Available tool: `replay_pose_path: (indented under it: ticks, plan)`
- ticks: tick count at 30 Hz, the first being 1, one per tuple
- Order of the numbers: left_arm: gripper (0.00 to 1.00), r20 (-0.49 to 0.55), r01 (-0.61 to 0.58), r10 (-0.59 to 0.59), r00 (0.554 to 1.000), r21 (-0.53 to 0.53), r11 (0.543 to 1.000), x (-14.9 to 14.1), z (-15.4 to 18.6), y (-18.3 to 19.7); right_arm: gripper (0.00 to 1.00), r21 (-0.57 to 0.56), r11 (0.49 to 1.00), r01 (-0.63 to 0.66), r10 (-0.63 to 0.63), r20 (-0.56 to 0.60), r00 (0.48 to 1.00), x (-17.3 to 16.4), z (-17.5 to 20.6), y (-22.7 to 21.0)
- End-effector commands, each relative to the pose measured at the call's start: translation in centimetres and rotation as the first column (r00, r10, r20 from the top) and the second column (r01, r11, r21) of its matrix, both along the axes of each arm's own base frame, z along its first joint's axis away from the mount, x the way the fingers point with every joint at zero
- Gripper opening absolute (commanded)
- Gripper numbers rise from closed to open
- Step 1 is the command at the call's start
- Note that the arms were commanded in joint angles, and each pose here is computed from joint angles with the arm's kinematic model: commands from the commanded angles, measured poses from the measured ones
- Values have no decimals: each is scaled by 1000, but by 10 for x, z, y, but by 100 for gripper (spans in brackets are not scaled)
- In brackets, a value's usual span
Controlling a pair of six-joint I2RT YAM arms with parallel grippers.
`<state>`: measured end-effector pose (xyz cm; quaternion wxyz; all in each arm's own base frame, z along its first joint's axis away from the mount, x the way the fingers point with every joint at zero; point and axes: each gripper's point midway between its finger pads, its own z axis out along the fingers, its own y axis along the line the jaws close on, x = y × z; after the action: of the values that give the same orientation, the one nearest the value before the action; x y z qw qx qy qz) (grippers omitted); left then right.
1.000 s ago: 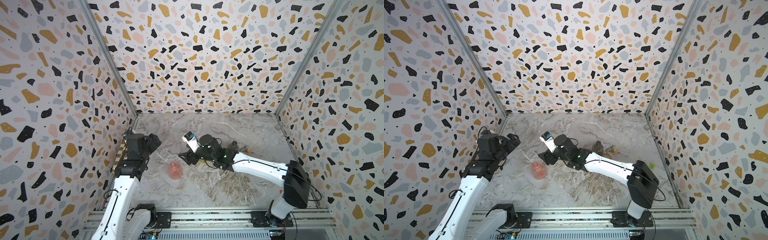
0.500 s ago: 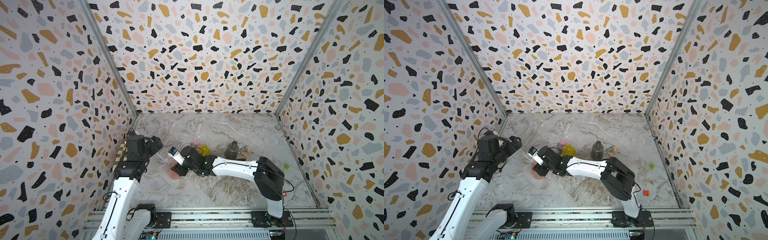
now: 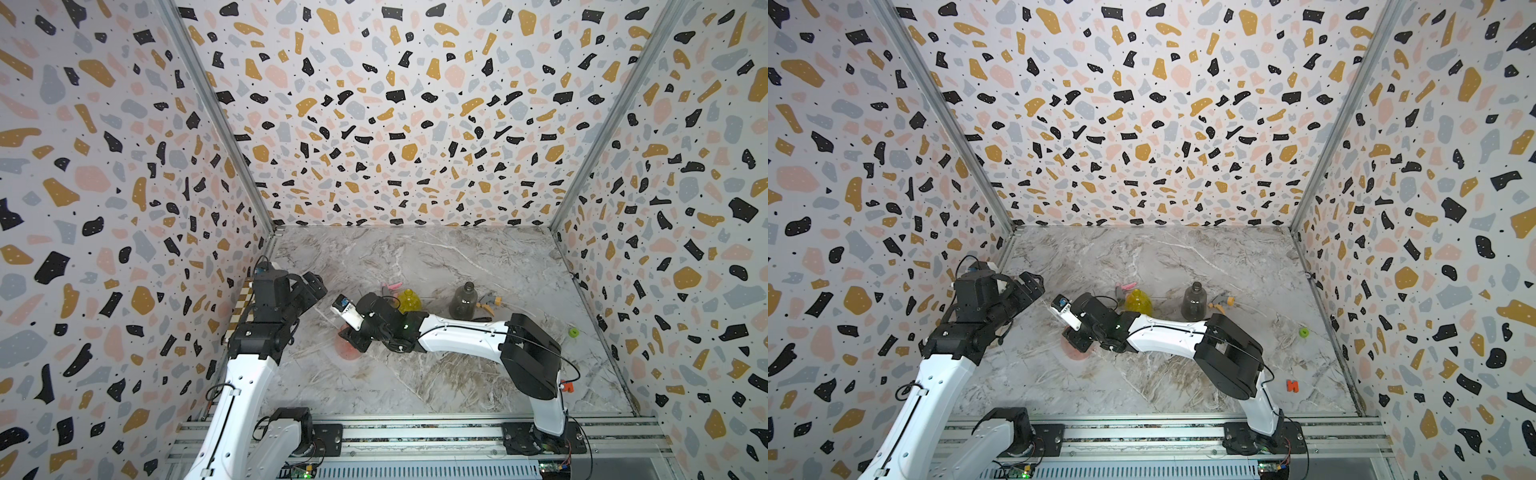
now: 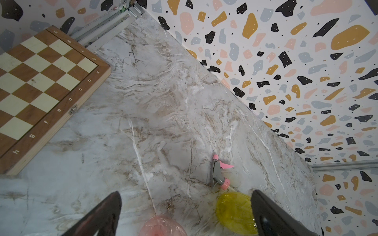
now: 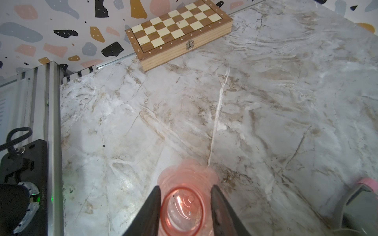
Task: Attach spray nozzles to spray bottles
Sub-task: Pick up the spray bottle from the center of the board.
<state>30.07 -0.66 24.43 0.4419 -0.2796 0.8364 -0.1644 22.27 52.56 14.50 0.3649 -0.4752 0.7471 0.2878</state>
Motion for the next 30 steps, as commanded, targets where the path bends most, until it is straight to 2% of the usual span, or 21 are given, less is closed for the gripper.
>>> replay_pose_path:
  ticks: [1,9,12,15,22,26,30]
  plan:
    - [99,23,12,-12,1000,8,1000,3,7,-1,37,26,1000,4,-5,31,1000,2,16,6]
    - [99,23,22,-22,999,0,1000,5,7,-3,23,50,999,14,-16,44,999,2,24,1]
    - [99,29,27,-27,999,1,1000,5,9,-3,14,67,998,16,-20,51,998,1,31,-3]
    - [99,34,40,-40,999,-4,999,7,11,-6,0,90,996,18,-23,56,998,-1,42,-8]
    - [99,63,69,-67,996,-24,997,11,16,-12,0,160,986,49,-57,50,997,-2,81,-41]
    - [99,151,190,-179,972,-59,980,16,30,-34,0,165,983,79,-80,0,997,-6,99,-78]
    - [99,260,372,-339,904,-90,924,18,47,-68,0,165,978,128,-118,-69,991,-10,111,-130]
